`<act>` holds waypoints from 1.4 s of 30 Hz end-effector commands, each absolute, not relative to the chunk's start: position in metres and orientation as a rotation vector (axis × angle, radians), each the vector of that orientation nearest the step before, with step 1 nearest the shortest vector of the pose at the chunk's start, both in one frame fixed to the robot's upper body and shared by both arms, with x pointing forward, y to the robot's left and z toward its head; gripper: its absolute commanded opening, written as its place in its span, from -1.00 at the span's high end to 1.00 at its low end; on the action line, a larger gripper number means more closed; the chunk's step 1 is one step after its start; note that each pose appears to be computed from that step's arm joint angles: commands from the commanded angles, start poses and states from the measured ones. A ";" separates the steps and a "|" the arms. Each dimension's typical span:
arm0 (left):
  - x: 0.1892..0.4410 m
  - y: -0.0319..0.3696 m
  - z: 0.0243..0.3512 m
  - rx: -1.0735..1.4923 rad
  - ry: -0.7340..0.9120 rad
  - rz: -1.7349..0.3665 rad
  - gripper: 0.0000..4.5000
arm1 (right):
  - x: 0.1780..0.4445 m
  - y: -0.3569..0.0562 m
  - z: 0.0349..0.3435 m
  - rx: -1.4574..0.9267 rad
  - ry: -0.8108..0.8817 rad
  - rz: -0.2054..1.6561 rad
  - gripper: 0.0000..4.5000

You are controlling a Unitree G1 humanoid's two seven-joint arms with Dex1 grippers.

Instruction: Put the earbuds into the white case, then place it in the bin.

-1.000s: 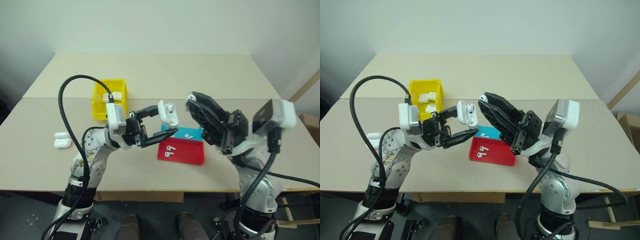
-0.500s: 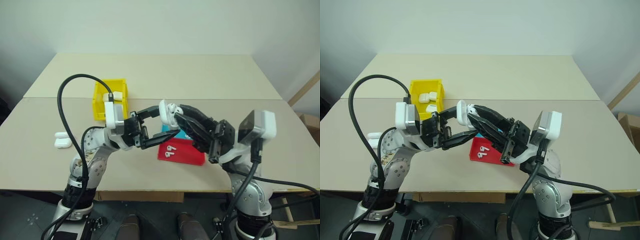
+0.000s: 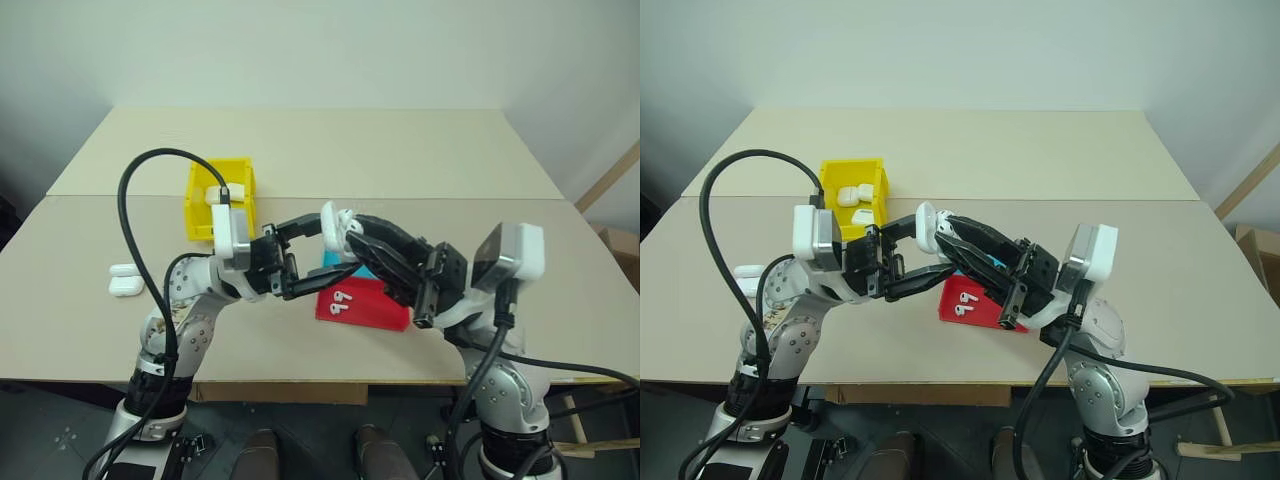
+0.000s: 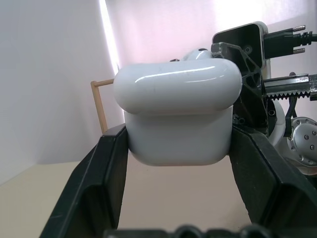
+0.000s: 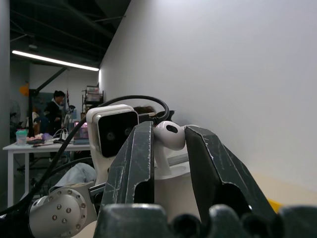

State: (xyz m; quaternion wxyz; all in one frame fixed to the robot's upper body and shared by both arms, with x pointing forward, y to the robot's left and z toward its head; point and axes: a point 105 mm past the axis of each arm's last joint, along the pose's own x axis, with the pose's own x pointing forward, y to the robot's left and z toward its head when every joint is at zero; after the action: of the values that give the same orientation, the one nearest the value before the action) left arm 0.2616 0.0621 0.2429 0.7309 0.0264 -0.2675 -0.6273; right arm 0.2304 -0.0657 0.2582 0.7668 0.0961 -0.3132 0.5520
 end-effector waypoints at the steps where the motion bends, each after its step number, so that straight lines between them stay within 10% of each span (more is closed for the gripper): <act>1: 0.255 0.062 0.251 0.085 -0.646 -1.384 -0.23 | 0.224 -0.064 0.261 0.221 -0.684 1.227 0.50; 8: 0.257 0.063 0.249 0.092 -0.640 -1.379 -0.23 | 0.228 -0.066 0.260 0.177 -0.704 1.175 -0.01; 22: 0.257 0.067 0.247 0.108 -0.641 -1.390 -0.23 | 0.227 -0.091 0.269 0.187 -0.739 1.177 -0.01; 42: 0.255 0.059 0.225 0.130 -0.575 -1.488 -0.23 | 0.264 -0.081 0.337 -0.561 -0.430 1.205 0.06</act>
State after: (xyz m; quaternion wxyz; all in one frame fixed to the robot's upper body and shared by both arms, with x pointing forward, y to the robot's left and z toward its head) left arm 0.2586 0.0595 0.2189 0.7049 0.0514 -0.2384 -0.6661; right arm 0.2622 -0.0811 0.3290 0.7714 -0.2312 -0.1876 0.5625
